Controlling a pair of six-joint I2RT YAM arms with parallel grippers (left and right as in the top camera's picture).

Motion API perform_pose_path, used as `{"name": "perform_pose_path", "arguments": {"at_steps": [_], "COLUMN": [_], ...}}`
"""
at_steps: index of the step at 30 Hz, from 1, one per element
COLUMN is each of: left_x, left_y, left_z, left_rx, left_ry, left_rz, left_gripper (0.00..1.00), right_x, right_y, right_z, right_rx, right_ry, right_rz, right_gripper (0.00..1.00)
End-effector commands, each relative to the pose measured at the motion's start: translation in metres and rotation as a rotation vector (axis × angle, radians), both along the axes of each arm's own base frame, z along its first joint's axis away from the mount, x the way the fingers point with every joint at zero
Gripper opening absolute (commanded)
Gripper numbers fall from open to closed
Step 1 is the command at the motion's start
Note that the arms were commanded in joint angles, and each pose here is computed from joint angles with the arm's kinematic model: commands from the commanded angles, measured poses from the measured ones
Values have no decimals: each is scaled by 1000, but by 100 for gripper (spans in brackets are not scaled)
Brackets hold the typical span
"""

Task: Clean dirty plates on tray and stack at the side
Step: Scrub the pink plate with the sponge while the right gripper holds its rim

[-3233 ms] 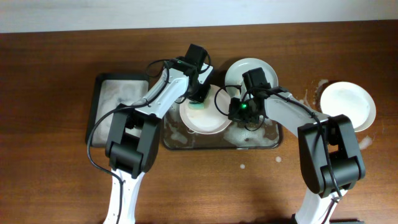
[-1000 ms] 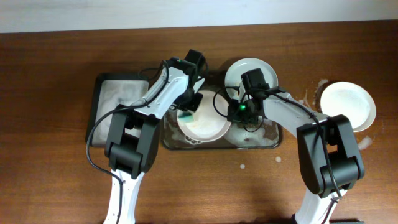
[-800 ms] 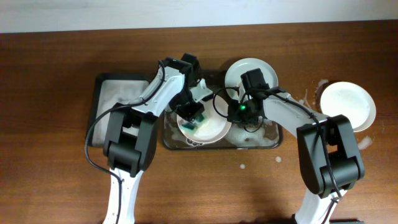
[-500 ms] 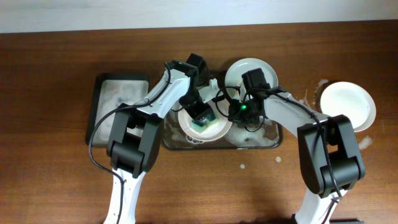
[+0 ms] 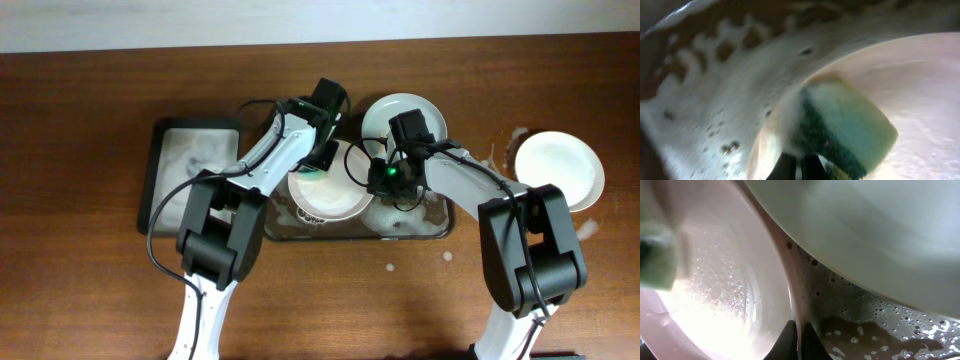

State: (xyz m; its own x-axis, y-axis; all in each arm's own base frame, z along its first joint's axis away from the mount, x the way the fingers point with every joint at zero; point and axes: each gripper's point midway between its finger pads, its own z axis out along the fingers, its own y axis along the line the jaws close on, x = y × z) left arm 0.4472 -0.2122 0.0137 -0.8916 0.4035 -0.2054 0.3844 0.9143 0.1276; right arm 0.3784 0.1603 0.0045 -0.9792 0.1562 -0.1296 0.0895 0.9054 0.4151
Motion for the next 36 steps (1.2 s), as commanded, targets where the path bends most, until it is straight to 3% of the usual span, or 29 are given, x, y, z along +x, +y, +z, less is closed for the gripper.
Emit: {"name": "perform_pose_path", "arguments": {"at_steps": [1, 3, 7, 9, 11, 15, 20, 22, 24, 28, 31, 34, 36], "left_x": [-10, -32, -74, -84, -83, -59, 15, 20, 8, -34, -74, -101, -103], "left_y": [53, 43, -17, -38, -47, -54, -12, 13, 26, 38, -3, -47, -53], "left_z": [-19, -24, -24, -17, -14, -15, -19, -18, -20, -25, -25, -10, -7], "left_rx": [200, 157, -175, -311, -360, -351, -87, 17, 72, 121, -109, -400, -436], "left_ry": [31, 161, 350, 364, 343, 244, -14, -58, -13, 167, 369, 439, 428], "left_rz": [166, 2, -460, -587, -641, -605, -120, 54, 93, 59, -261, -521, -602], "left_gripper": [0, 0, 0, 0, 0, 0, 0, 0, 0, 0, 0, 0, 0], "right_x": [-8, -8, -8, -8, -8, -8, -8, -8, -8, -8, -8, -8, -8], "right_y": [4, 4, 4, 4, 4, 4, 4, 3, 4, 4, 4, 4, 4], "right_z": [-6, -6, -6, -6, -6, -6, -6, -6, -6, -6, -6, -6, -6], "right_rx": [1, 1, 1, 1, 1, 1, 1, 1, 1, 1, 1, 1, 1], "right_ry": [25, 24, 24, 24, 24, 24, 24, 25, 25, 24, 24, 24, 25], "right_rz": [30, 30, 29, 30, 30, 30, 30, 30, 30, 30, 30, 30, 30], "right_gripper": [4, 4, 4, 4, 4, 4, 4, 4, 4, 4, 4, 4, 4]}}
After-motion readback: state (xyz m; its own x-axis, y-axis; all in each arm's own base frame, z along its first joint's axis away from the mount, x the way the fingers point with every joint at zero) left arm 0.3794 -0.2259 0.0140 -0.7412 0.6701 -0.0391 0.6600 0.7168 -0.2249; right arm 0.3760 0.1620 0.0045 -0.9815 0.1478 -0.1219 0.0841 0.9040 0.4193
